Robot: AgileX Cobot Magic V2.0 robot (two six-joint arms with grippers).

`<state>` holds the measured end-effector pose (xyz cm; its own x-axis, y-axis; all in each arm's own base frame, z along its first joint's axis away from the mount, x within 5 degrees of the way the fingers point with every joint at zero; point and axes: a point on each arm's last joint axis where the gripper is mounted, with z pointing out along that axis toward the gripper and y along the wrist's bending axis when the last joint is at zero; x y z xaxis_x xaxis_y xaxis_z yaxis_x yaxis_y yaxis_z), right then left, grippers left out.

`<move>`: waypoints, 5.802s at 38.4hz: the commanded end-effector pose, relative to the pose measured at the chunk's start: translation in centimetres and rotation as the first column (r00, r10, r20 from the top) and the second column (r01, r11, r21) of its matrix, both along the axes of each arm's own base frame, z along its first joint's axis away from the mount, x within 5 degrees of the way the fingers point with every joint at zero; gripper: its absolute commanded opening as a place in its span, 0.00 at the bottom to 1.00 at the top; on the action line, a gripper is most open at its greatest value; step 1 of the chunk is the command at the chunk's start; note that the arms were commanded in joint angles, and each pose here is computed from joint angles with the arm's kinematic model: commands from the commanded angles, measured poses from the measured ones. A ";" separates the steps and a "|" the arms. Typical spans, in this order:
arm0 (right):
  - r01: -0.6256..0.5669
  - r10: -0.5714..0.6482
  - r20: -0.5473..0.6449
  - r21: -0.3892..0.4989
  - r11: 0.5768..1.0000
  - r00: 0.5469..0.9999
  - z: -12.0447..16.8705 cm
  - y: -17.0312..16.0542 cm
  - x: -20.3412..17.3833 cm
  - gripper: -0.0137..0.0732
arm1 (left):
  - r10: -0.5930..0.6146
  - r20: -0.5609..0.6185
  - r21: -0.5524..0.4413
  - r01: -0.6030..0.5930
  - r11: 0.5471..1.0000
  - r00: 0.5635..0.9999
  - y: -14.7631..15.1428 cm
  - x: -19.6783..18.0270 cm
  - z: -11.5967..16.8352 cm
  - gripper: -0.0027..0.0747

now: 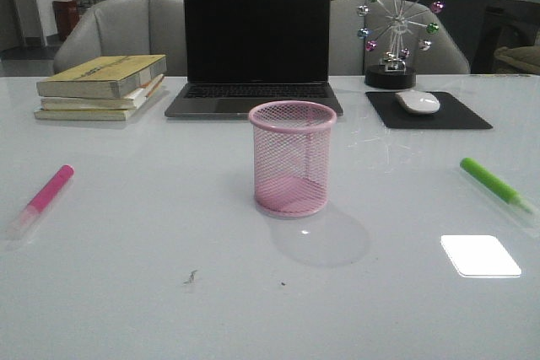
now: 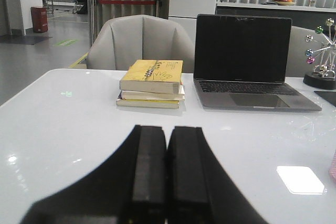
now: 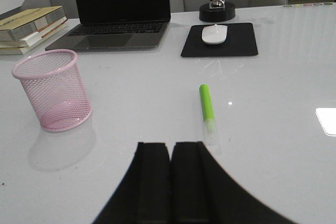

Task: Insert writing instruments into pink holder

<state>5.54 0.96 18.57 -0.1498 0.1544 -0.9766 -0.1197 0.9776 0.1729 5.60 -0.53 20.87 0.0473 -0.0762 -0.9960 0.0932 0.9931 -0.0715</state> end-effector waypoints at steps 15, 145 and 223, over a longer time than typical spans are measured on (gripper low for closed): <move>0.017 -0.018 0.099 0.008 1.000 0.995 0.8 -0.2 0.0 0.19 | 0.008 0.088 -0.026 -0.005 1.000 0.996 0.1 -0.2 0.6 0.15; -0.020 -0.048 -0.756 -0.081 0.997 0.652 9.1 -0.5 28.9 0.71 | -0.052 -0.408 0.031 0.071 0.997 0.911 -1.6 11.3 12.3 0.66; -0.148 -0.036 -0.952 -0.085 0.985 0.303 -1.0 -0.9 35.5 0.60 | -0.051 -0.399 0.031 0.069 0.997 0.915 -1.5 11.3 12.4 0.66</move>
<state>41.02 0.24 15.88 -0.9919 0.0025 -0.1269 -0.0078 0.9967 0.0803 16.62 -2.01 31.33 -0.4619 0.0079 -0.8869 0.1293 0.9899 -0.0585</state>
